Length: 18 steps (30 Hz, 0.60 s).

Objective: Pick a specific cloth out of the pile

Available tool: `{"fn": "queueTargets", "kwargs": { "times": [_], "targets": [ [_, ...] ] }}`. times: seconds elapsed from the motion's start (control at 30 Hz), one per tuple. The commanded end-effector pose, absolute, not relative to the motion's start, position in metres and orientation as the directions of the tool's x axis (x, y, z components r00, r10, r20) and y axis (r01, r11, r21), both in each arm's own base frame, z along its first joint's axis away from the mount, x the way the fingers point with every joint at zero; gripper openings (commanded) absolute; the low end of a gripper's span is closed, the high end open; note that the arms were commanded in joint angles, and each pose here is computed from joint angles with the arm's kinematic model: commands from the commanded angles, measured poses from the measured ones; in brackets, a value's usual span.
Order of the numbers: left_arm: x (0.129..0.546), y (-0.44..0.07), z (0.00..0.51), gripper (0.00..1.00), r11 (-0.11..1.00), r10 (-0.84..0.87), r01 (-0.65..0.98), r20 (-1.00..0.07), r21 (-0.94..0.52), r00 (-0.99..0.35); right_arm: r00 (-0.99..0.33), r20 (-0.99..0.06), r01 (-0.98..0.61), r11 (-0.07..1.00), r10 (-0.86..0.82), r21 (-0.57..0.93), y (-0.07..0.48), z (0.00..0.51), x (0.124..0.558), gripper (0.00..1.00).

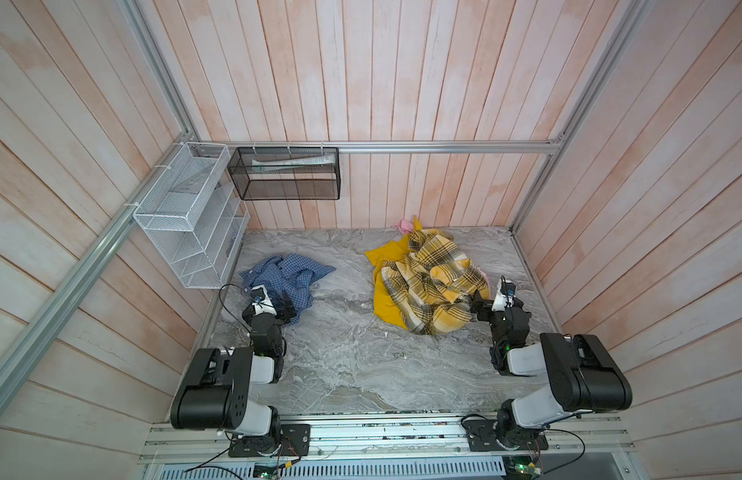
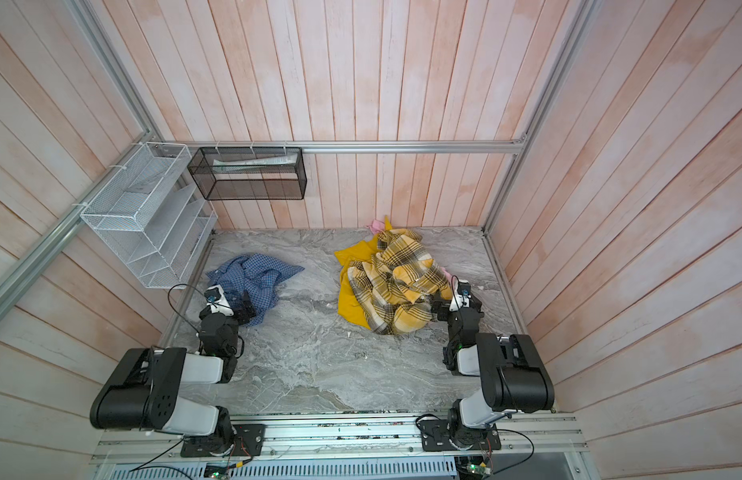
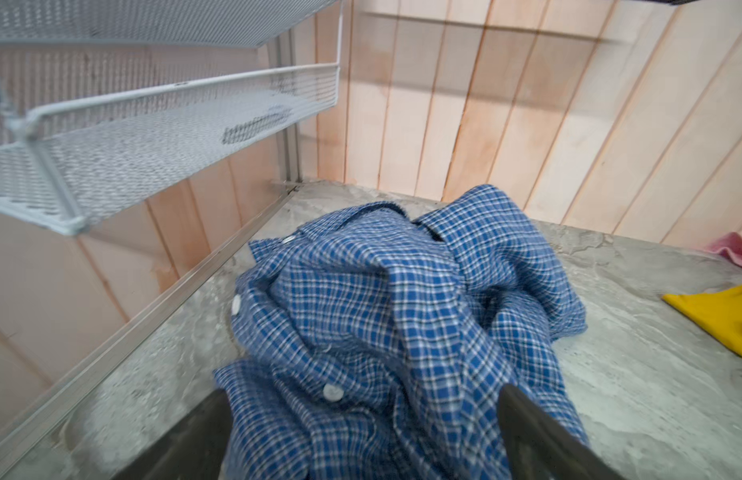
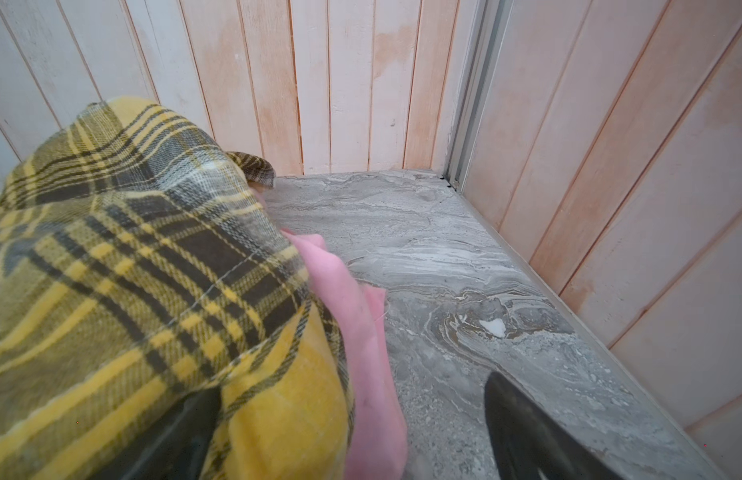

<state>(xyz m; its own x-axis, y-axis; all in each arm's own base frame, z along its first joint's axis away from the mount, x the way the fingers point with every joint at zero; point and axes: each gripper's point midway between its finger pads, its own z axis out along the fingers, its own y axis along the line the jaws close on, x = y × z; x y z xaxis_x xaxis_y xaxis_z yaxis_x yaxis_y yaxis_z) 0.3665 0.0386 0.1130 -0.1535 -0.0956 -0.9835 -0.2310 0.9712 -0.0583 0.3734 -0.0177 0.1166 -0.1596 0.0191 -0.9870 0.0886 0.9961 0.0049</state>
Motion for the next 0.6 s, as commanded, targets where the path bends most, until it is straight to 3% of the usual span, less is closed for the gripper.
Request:
{"fn": "queueTargets", "kwargs": {
  "times": [0.0,0.07,0.57],
  "targets": [
    [0.3873,0.0225,0.1252,1.00,0.991,-0.054,-0.127,-0.985,-0.034,-0.161,-0.142,-0.990,0.069,0.998,0.015,0.005,-0.0155,0.1240,0.3773,0.98],
    [0.3849,0.0224,0.1307,1.00,0.992,-0.044,-0.124,-0.993,-0.031,-0.106,-0.144,-0.990,0.067,0.998,0.014,0.004,-0.0151,0.1241,0.3776,0.98],
    [0.3867,0.0215,0.1291,1.00,0.992,-0.042,-0.125,-0.990,-0.025,-0.133,-0.145,-0.989,0.067,0.998,0.014,0.005,-0.0156,0.1237,0.3774,0.98]
  ]
}}
